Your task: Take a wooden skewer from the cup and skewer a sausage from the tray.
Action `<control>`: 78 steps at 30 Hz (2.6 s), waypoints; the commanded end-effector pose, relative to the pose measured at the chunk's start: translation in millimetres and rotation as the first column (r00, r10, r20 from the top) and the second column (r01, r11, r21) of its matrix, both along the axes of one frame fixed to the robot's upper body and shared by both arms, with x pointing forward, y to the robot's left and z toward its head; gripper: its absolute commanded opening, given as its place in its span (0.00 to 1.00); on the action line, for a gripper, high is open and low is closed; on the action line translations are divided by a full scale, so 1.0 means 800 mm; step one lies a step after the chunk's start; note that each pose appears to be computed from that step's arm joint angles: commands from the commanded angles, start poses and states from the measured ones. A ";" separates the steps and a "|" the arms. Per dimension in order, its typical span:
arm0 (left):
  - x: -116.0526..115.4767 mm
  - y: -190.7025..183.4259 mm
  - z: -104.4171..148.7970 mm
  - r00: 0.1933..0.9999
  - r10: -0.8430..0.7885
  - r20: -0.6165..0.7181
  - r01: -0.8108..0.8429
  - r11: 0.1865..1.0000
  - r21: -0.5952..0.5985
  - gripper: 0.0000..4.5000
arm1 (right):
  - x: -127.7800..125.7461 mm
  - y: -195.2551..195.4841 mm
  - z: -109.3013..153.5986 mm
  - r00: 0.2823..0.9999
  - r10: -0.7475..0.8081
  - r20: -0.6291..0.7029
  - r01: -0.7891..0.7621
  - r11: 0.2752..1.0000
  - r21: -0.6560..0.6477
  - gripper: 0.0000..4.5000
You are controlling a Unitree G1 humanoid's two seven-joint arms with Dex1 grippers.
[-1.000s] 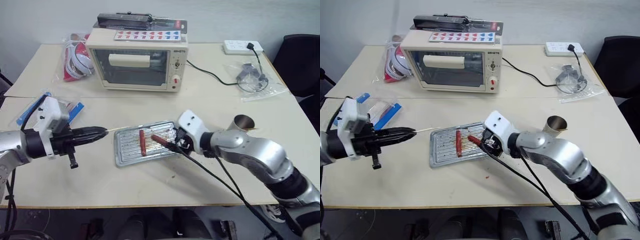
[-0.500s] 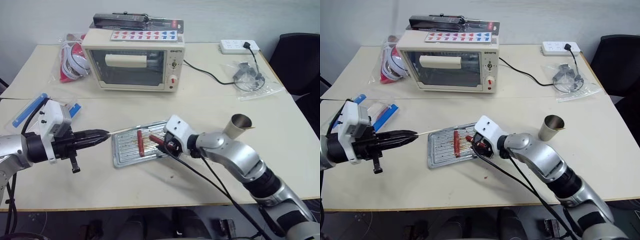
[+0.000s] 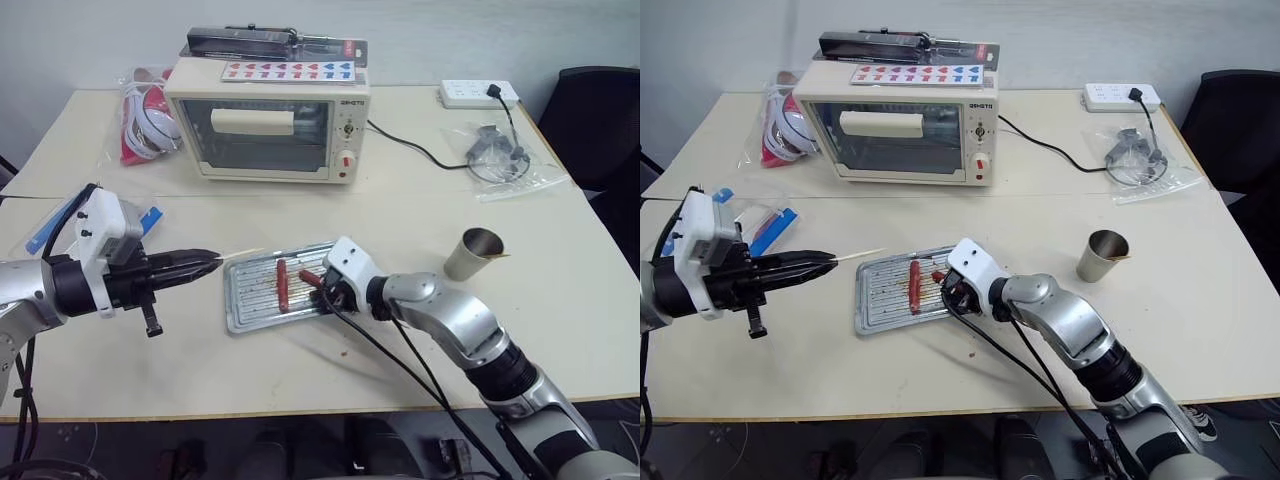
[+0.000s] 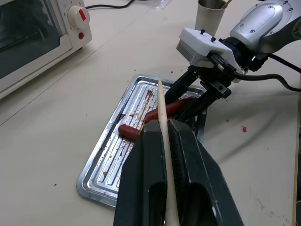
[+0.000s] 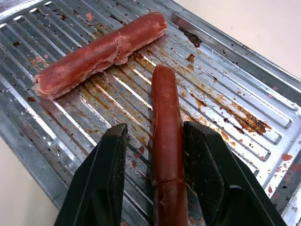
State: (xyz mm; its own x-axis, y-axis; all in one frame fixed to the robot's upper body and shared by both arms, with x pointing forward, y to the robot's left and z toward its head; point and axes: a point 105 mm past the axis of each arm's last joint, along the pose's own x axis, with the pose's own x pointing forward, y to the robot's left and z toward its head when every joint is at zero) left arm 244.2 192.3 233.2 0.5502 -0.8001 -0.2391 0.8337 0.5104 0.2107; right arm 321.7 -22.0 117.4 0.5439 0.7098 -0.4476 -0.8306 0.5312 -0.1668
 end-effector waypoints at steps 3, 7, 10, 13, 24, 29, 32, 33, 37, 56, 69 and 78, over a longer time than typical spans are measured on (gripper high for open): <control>0.004 0.002 0.008 0.999 0.001 0.035 -0.002 1.000 0.012 0.00 | -0.001 -0.003 -0.006 1.000 -0.018 -0.021 0.018 1.000 -0.001 0.25; 0.005 0.001 0.008 0.999 0.000 0.040 -0.001 1.000 0.010 0.00 | -0.003 -0.006 -0.008 0.999 -0.025 -0.029 0.025 1.000 0.001 0.25; 0.006 0.000 0.008 0.999 -0.004 0.039 0.004 1.000 0.010 0.00 | -0.003 -0.010 -0.003 0.999 -0.022 -0.028 0.022 1.000 0.006 0.25; 0.008 0.001 0.007 0.999 -0.007 0.038 0.007 1.000 0.010 0.00 | 0.000 -0.015 0.005 1.000 -0.014 -0.019 0.014 1.000 0.012 0.25; 0.014 0.002 0.008 0.999 -0.004 0.054 0.003 1.000 0.002 0.00 | 0.003 -0.025 -0.015 0.999 -0.037 -0.034 0.035 0.999 -0.035 0.25; 0.015 0.003 0.009 0.998 -0.002 0.058 0.002 1.000 0.002 0.00 | 0.006 -0.025 -0.014 0.999 -0.043 -0.031 0.042 0.999 -0.030 0.14; 0.016 0.003 0.009 0.998 -0.003 0.060 0.003 1.000 0.004 0.00 | 0.007 -0.026 -0.012 0.999 -0.039 -0.027 0.038 0.999 -0.034 0.09; 0.016 0.003 0.009 0.998 -0.004 0.061 0.004 1.000 0.005 0.00 | 0.008 -0.027 -0.011 0.999 -0.038 -0.028 0.037 0.999 -0.032 0.09; 0.020 0.004 0.010 0.998 -0.007 0.063 0.007 1.000 0.007 0.00 | 0.007 -0.032 0.015 1.000 0.007 -0.030 -0.007 1.000 0.000 0.09; -0.001 -0.049 -0.003 0.937 -0.342 -0.072 0.343 0.939 -0.001 0.00 | -0.081 -0.095 0.149 0.824 0.549 -0.141 -0.554 0.832 0.001 0.09; -0.001 -0.067 -0.001 0.917 -0.395 -0.046 0.396 0.918 0.004 0.00 | -0.083 -0.084 0.148 0.830 0.544 -0.124 -0.545 0.838 0.023 0.09; -0.004 -0.080 0.001 0.901 -0.432 -0.028 0.433 0.901 0.012 0.00 | -0.087 -0.078 0.147 0.827 0.549 -0.123 -0.548 0.835 0.044 0.09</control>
